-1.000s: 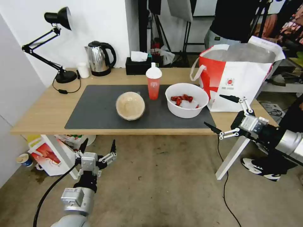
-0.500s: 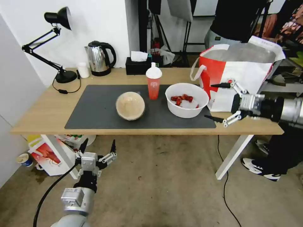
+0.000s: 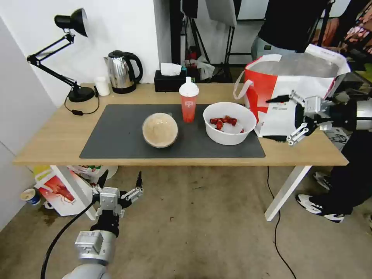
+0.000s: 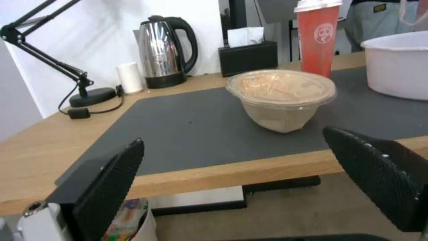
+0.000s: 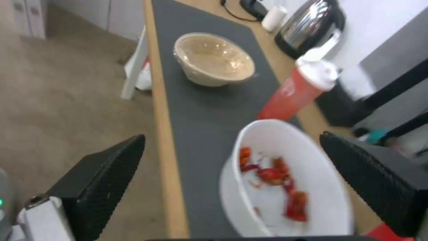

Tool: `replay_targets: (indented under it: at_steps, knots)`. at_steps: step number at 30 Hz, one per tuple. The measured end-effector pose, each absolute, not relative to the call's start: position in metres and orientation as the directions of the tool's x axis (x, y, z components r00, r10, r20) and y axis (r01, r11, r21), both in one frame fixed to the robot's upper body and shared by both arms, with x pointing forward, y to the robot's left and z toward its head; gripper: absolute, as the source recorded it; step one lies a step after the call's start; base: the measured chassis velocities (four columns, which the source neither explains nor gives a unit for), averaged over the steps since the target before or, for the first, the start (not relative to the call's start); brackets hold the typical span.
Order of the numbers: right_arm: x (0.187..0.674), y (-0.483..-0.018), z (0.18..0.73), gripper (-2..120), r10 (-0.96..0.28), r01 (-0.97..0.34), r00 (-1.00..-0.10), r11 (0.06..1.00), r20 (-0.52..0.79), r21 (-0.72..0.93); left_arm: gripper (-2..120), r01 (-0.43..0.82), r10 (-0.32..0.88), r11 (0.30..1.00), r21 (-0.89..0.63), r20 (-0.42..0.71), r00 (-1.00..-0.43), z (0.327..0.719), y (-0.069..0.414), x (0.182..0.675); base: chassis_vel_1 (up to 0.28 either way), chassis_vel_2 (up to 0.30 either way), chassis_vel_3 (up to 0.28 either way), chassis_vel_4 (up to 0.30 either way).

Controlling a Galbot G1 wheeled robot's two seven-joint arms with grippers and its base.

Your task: Pick up the trash from the table and place it into the takeout bag.

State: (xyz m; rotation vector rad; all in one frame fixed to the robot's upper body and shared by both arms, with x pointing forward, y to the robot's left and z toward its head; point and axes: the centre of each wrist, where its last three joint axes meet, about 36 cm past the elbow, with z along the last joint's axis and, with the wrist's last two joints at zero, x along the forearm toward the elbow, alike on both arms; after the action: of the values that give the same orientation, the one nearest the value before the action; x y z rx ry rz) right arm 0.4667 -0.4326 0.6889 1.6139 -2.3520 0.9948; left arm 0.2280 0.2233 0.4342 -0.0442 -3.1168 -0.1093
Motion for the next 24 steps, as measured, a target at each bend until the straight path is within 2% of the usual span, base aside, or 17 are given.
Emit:
replay_targets:
  at_steps: [6, 12, 19, 24]
  knots:
    - [0.483, -0.432, 0.672, 100, -0.808, -0.893, -0.405, 0.249, 0.428, -0.375, 100, 0.029, 0.028, 0.997, 0.070, 0.024, -0.999, 0.434, 0.223, 0.228, 0.000, 0.000, 0.000, 0.000]
    - [0.509, -0.439, 0.665, 100, -0.812, -0.890, -0.426, 0.297, 0.400, -0.346, 100, 0.029, 0.028, 0.997, 0.070, 0.024, -0.999, 0.434, 0.223, 0.228, 0.000, 0.000, 0.000, 0.000]
    - [0.529, -0.451, 0.661, 100, -0.797, -0.884, -0.447, 0.324, 0.405, -0.337, 100, 0.029, 0.027, 0.997, 0.070, 0.024, -0.999, 0.434, 0.223, 0.228, 0.000, 0.000, 0.000, 0.000]
    - [0.545, -0.453, 0.652, 100, -0.800, -0.896, -0.430, 0.324, 0.418, -0.302, 100, 0.029, 0.027, 0.997, 0.070, 0.024, -0.999, 0.434, 0.223, 0.228, 0.000, 0.000, 0.000, 0.000]
